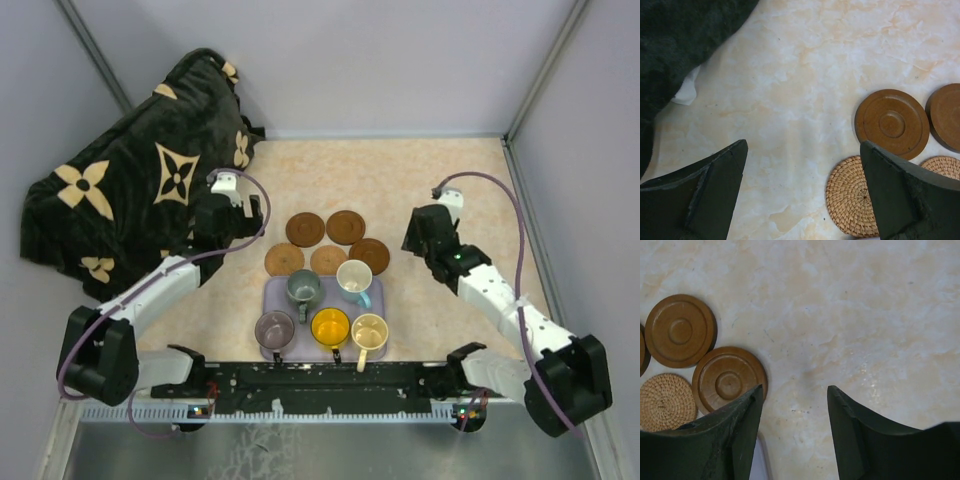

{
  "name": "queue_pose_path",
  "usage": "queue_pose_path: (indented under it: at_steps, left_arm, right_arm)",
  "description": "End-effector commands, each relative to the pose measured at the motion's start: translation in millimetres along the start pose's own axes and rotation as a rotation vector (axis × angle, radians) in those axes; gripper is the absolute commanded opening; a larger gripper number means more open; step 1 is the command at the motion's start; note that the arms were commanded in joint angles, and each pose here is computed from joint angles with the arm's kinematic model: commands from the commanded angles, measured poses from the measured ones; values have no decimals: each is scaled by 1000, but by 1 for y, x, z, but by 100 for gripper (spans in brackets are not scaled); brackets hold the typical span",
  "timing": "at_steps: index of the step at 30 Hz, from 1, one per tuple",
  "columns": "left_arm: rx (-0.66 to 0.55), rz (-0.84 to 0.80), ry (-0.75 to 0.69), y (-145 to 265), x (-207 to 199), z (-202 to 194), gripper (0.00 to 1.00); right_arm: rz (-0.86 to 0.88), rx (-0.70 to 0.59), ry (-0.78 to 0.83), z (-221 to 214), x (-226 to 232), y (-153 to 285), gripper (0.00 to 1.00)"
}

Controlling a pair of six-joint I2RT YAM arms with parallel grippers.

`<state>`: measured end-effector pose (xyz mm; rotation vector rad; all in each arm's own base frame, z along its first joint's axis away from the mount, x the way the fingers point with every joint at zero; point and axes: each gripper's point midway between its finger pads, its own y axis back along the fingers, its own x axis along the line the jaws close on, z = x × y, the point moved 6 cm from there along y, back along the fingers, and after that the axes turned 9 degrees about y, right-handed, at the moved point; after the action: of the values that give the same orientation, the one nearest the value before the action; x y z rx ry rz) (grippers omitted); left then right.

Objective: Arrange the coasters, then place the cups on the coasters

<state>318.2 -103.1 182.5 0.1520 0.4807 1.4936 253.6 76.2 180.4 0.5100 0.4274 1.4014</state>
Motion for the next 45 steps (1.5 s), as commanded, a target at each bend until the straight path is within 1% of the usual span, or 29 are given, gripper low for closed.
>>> queue_pose_path:
  at_steps: [1,4,15,21,26,32,35,39,41,43,45]
  left_arm:
    - [39,-42,16,-9,-7,-12,99]
    - [69,-27,26,-13,-6,-19,99]
    - [76,28,56,-14,3,-32,100]
    - [92,39,62,-17,5,-39,100]
    - [100,50,67,-20,5,-42,100]
    - [97,61,65,-22,6,-40,100]
    - [91,67,69,-23,6,-39,100]
    - [89,74,71,-23,6,-38,99]
    - [94,76,70,-23,7,-40,94]
    - [98,82,67,-24,8,-41,90]
    - [100,90,64,-25,9,-41,84]
  right_arm:
    - [83,-1,28,-5,29,-11,56]
    - [102,35,55,-12,42,-23,57]
    - [171,137,92,-36,73,-62,57]
    - [203,168,126,-42,89,-75,56]
    - [210,196,155,-50,96,-83,64]
    - [149,246,174,-65,91,-88,64]
    - [93,276,182,-73,84,-89,62]
    - [-13,326,205,-87,71,-95,57]
    - [-74,339,216,-90,63,-95,53]
    - [-129,335,218,-90,58,-96,45]
    - [-187,328,216,-86,53,-98,40]
